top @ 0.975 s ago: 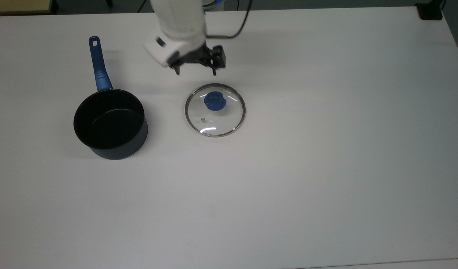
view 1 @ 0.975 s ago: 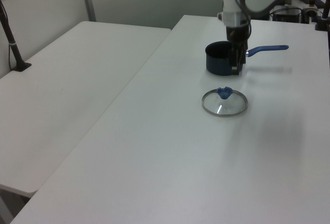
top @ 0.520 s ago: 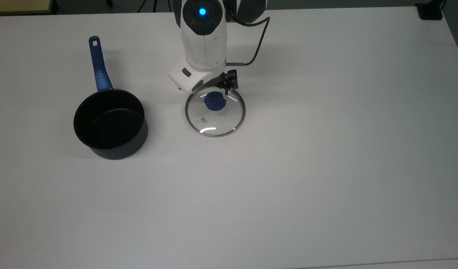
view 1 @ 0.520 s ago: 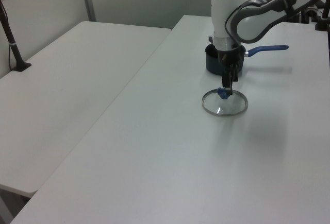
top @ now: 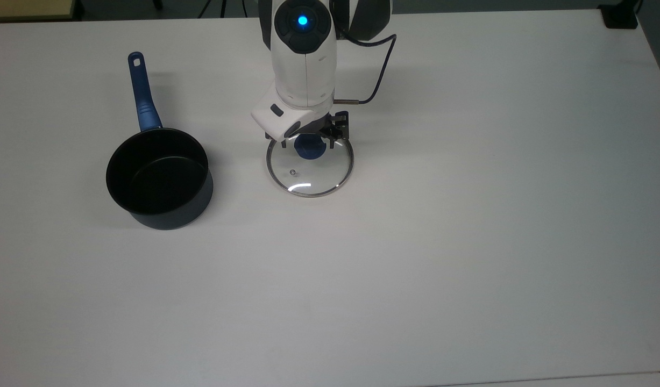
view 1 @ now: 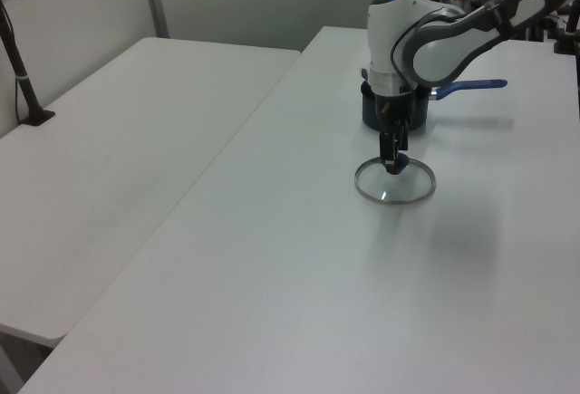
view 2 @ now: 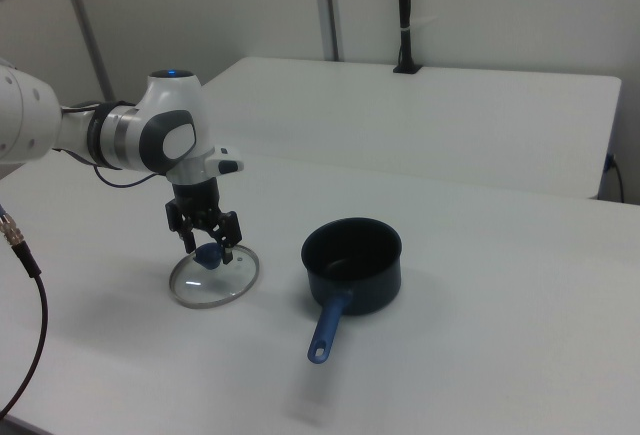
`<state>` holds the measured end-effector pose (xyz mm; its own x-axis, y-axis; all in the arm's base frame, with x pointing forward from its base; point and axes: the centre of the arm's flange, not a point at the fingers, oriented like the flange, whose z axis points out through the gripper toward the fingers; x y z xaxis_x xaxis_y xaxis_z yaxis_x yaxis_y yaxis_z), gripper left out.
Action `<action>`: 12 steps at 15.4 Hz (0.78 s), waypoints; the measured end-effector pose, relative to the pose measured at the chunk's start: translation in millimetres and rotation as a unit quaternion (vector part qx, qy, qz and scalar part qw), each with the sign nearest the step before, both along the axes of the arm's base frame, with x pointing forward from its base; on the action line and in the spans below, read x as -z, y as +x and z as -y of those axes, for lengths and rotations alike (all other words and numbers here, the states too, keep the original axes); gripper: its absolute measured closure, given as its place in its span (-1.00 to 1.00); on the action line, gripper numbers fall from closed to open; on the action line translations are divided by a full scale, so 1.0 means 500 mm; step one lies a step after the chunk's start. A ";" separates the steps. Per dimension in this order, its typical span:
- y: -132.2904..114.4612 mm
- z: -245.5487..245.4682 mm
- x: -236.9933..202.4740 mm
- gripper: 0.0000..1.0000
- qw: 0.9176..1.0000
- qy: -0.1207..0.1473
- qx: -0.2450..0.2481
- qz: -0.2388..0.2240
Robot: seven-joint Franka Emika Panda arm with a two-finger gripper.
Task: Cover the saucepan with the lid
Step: 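Close the gripper on the blue knob of the glass lid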
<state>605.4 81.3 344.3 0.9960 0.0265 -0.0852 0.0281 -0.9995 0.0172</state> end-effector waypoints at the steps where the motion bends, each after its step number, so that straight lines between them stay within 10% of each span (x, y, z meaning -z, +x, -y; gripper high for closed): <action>1: 0.001 0.000 0.000 -0.86 1.000 0.000 0.000 0.001; 7: 0.002 -0.011 0.003 -0.37 1.000 -0.006 -0.008 0.001; 12: 0.005 -0.010 0.000 -0.32 1.000 -0.006 -0.008 0.003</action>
